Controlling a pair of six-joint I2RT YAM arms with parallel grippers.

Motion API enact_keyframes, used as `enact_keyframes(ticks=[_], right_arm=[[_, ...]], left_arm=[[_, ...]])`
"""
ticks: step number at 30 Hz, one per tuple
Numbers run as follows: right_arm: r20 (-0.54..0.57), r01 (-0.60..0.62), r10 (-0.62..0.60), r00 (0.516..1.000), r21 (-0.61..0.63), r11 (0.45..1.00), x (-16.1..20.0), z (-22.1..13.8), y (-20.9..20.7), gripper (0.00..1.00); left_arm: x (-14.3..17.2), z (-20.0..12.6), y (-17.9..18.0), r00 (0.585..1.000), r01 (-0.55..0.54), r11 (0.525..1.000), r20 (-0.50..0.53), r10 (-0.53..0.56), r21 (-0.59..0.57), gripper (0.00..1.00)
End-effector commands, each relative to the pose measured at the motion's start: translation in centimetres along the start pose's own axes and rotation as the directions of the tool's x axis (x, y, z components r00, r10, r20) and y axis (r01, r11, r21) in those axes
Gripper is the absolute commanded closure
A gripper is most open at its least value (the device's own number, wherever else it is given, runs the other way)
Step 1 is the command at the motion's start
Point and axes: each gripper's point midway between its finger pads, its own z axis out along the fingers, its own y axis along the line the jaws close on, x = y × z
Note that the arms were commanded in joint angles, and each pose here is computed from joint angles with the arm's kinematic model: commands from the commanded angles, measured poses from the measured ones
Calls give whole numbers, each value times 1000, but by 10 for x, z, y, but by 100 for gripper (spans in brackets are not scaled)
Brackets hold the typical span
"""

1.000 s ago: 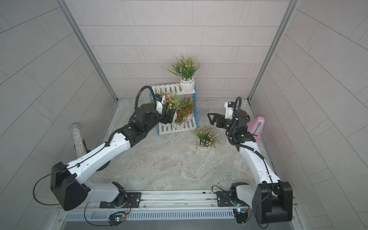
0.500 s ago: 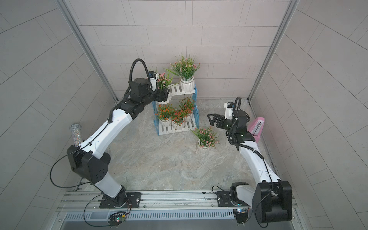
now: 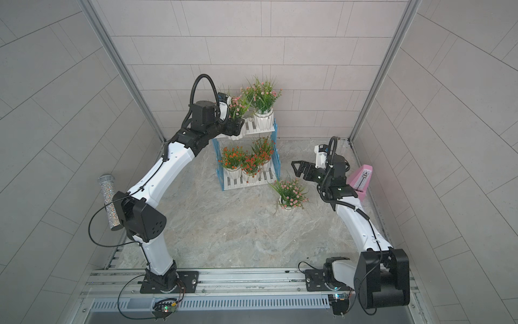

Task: Place the baby's breath potted plants on the rack by color
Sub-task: Place the baby's breath potted plant on the rack.

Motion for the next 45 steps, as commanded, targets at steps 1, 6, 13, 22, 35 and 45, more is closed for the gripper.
enact_keyframes(ticks=[1, 6, 13, 22, 35, 45], right_arm=[[19, 22, -21, 1000, -25, 999, -10, 3, 7, 1], [6, 16, -16, 1000, -25, 1000, -8, 7, 4, 1], [-5, 9, -10, 1000, -23, 1000, -1, 13, -1, 1], [-10, 2, -2, 1000, -26, 1000, 3, 15, -3, 1], [-19, -6, 5, 1000, -29, 1000, 10, 16, -6, 1], [-16, -11, 10, 1000, -46, 999, 8, 19, -4, 1]], left_arm=[[-41, -8, -3, 992, -46, 999, 115, 44, 21, 15], [-41, 9, -5, 993, -49, 998, 109, 44, 40, 15], [-43, 24, -5, 993, -76, 997, 97, 72, 33, 15], [-35, 38, -1, 992, -94, 995, 85, 92, 19, 14], [-31, 55, -9, 992, -98, 995, 87, 96, 23, 11], [-32, 50, -9, 990, -115, 993, 82, 115, -1, 0]])
